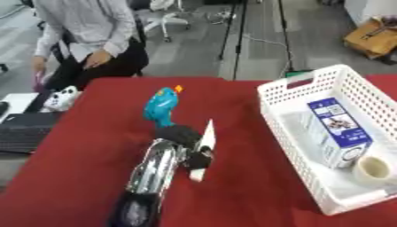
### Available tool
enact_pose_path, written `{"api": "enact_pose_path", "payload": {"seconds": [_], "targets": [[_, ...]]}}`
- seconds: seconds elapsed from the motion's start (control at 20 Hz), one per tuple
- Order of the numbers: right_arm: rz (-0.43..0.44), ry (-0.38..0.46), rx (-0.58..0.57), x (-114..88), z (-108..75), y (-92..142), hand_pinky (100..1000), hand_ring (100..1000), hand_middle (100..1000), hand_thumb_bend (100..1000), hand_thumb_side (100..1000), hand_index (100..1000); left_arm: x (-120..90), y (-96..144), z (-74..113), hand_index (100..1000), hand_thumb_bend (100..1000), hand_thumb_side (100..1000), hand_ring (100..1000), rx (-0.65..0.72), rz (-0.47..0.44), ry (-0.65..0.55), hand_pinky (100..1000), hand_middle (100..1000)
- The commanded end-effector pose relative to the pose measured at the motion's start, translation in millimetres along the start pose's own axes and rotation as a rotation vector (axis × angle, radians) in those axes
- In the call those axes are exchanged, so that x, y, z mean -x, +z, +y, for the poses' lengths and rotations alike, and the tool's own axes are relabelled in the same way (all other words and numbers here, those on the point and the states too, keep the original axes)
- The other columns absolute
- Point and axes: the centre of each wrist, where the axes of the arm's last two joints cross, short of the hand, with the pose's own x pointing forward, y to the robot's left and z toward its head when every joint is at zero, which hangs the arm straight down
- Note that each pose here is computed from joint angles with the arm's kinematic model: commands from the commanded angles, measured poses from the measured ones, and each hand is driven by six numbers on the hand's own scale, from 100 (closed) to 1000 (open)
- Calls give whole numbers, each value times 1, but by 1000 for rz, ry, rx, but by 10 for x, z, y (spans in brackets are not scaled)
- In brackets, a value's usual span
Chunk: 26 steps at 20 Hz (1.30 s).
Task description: Pick up objects on the table and place them in the box.
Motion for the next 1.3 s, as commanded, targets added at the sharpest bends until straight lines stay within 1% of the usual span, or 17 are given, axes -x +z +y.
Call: {"api": "enact_pose_path", "payload": {"seconds": [0.05,0.6,0.95,1.3], "targets": [[-24,-22,20,-32,13,-86,722,665,579,100,583,623,-14,18,98,947,111,1000,591,-27,-3,11,644,571],[-24,-28,24,-31,15,-94,721,664,578,100,570,623,-36,-22,85,937,100,1000,588,-13,10,4,636,569],[-23,-31,25,-32,15,-95,721,663,576,100,560,621,-44,-63,51,923,129,1000,588,4,38,-20,629,571],[-23,-35,26,-33,16,-97,721,662,574,100,555,619,-47,-93,27,911,111,1000,584,17,57,-30,624,568]]}}
